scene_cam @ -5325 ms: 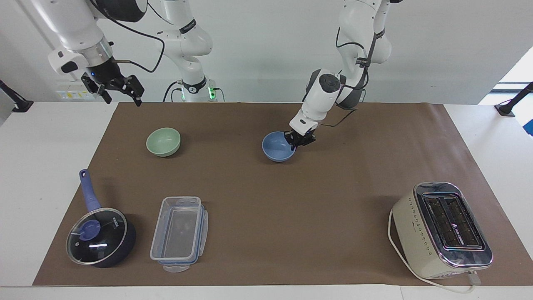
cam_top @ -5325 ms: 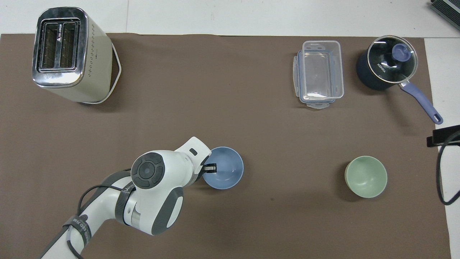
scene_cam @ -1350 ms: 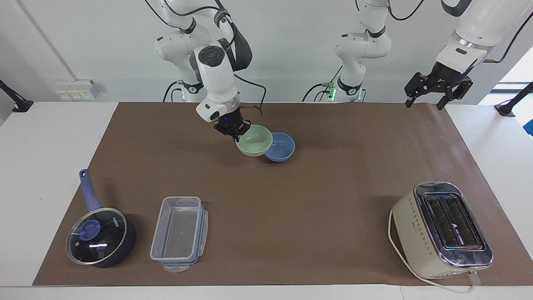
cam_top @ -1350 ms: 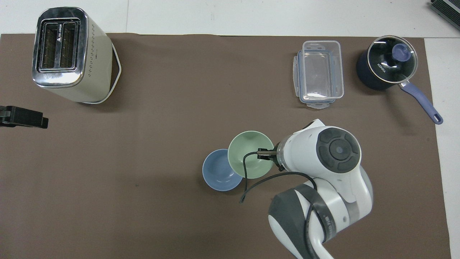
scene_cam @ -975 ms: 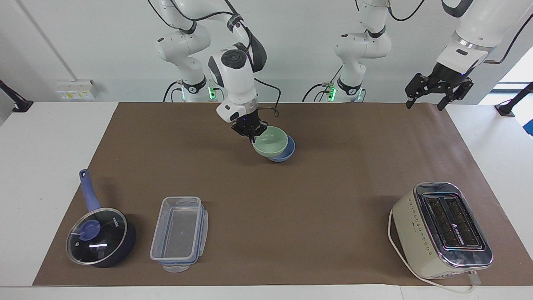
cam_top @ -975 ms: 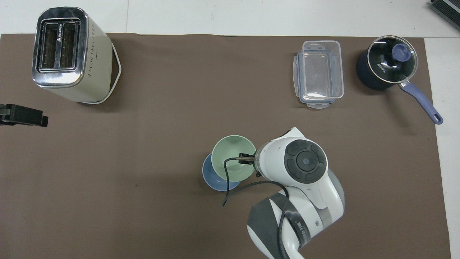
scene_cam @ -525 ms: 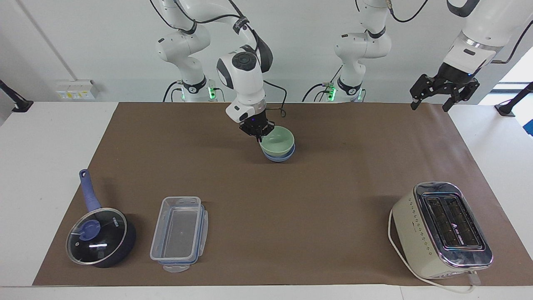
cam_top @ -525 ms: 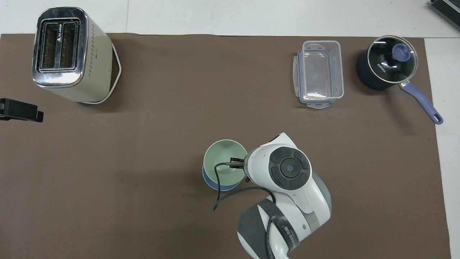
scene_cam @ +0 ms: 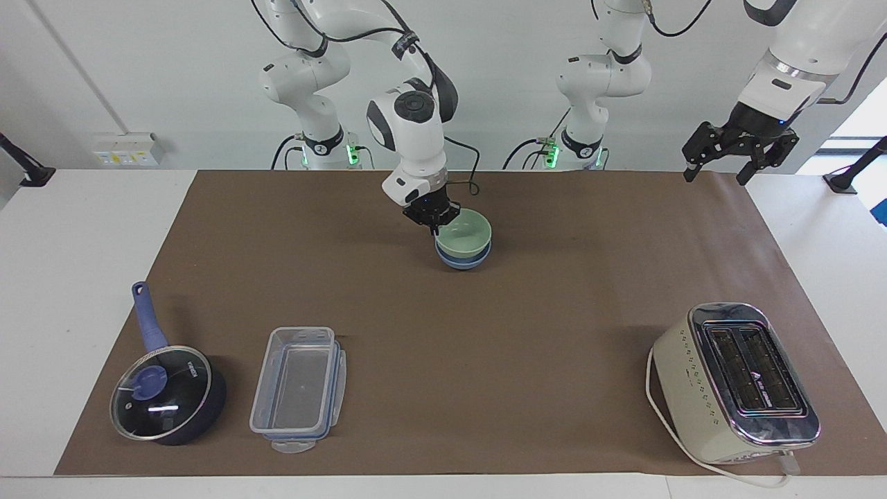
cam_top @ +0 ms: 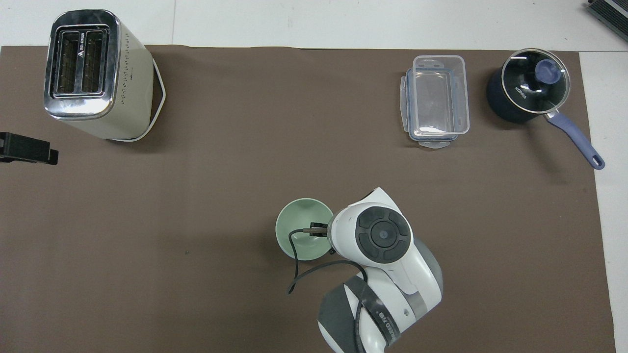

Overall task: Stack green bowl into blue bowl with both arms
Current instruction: 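Lower the green bowl into the blue bowl and open the right gripper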

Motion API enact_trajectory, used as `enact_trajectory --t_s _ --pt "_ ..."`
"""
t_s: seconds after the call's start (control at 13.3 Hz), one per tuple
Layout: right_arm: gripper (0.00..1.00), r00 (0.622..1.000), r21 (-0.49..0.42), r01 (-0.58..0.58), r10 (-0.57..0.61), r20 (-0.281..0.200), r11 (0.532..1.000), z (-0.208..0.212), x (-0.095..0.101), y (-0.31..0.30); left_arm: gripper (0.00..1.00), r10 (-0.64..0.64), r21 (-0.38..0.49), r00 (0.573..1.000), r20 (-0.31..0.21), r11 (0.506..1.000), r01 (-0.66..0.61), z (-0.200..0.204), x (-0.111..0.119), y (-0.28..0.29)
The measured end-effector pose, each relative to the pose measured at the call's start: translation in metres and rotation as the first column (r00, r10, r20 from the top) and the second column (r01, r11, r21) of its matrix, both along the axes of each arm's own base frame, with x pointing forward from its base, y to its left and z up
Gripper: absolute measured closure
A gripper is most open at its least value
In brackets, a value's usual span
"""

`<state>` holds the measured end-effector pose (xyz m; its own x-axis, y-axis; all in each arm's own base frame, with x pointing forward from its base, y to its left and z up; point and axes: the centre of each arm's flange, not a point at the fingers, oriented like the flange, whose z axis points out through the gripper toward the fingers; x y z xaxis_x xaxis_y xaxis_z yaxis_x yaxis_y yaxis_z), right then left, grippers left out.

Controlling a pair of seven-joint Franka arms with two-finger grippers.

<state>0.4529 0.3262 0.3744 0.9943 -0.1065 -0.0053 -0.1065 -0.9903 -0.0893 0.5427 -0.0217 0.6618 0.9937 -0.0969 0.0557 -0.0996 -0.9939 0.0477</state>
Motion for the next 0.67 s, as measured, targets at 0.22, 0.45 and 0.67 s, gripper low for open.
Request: enact_trajectory --t_s 0.22,0.45,0.67 --pt "0.96 1.0 0.005 -0.002 0.002 0.011 1.0 -0.007 0.001 0.003 0.0 0.0 0.0 1.0 -0.002 1.0 0.0 0.0 0.0 0.0" --pt "0.96 1.0 -0.004 -0.005 0.005 0.0 1.0 -0.016 0.001 0.005 0.0 0.0 0.0 1.0 -0.003 1.0 0.0 0.0 0.0 0.0" --pt "0.96 1.0 -0.006 -0.005 0.005 -0.002 1.0 -0.017 0.001 0.005 0.0 0.0 0.0 1.0 -0.006 1.0 0.0 -0.001 -0.001 0.0"
